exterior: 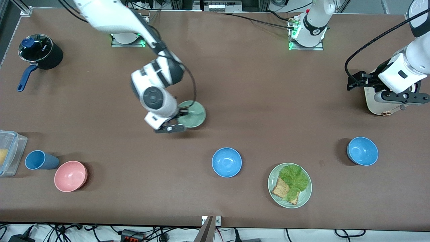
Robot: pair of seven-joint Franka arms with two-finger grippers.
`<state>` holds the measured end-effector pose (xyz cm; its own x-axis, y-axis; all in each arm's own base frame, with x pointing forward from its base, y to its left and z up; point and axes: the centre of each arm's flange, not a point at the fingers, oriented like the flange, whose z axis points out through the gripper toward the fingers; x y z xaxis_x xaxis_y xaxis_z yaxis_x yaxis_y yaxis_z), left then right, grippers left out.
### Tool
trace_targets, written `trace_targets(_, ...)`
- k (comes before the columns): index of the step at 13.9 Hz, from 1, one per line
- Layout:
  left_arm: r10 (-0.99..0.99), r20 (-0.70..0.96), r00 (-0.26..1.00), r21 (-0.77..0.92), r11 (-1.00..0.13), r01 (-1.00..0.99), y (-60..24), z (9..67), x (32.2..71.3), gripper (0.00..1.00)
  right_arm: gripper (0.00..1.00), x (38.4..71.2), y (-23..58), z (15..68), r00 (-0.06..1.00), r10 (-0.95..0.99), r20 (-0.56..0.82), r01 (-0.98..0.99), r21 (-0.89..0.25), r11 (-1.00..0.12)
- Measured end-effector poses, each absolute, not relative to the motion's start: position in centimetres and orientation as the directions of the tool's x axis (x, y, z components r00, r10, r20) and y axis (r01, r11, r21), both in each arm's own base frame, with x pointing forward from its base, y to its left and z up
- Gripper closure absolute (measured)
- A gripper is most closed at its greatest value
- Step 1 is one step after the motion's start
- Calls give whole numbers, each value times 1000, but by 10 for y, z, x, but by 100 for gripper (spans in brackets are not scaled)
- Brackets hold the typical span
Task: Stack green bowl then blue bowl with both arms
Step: 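Grasp the green bowl rim with the right gripper and carry it toward the table center, then set the green bowl down, open the right gripper while the left gripper moves out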
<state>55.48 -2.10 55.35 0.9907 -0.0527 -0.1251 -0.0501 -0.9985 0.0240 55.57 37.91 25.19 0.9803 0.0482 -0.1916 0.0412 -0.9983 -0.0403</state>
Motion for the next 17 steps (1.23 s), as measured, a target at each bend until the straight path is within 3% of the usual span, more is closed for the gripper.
trace_targets(4,-53,-125,991,24,-998,-51,-21,554,555,0,95,546,423,226,975,9,-223,-20,-129,-991)
trace_targets(14,-21,-149,989,27,-999,-18,-2,540,561,0,92,527,435,200,965,9,-263,-21,-112,-993)
trace_targets(17,-3,-167,986,31,-1000,2,12,521,586,0,63,540,442,225,971,-33,-235,-66,-135,-989)
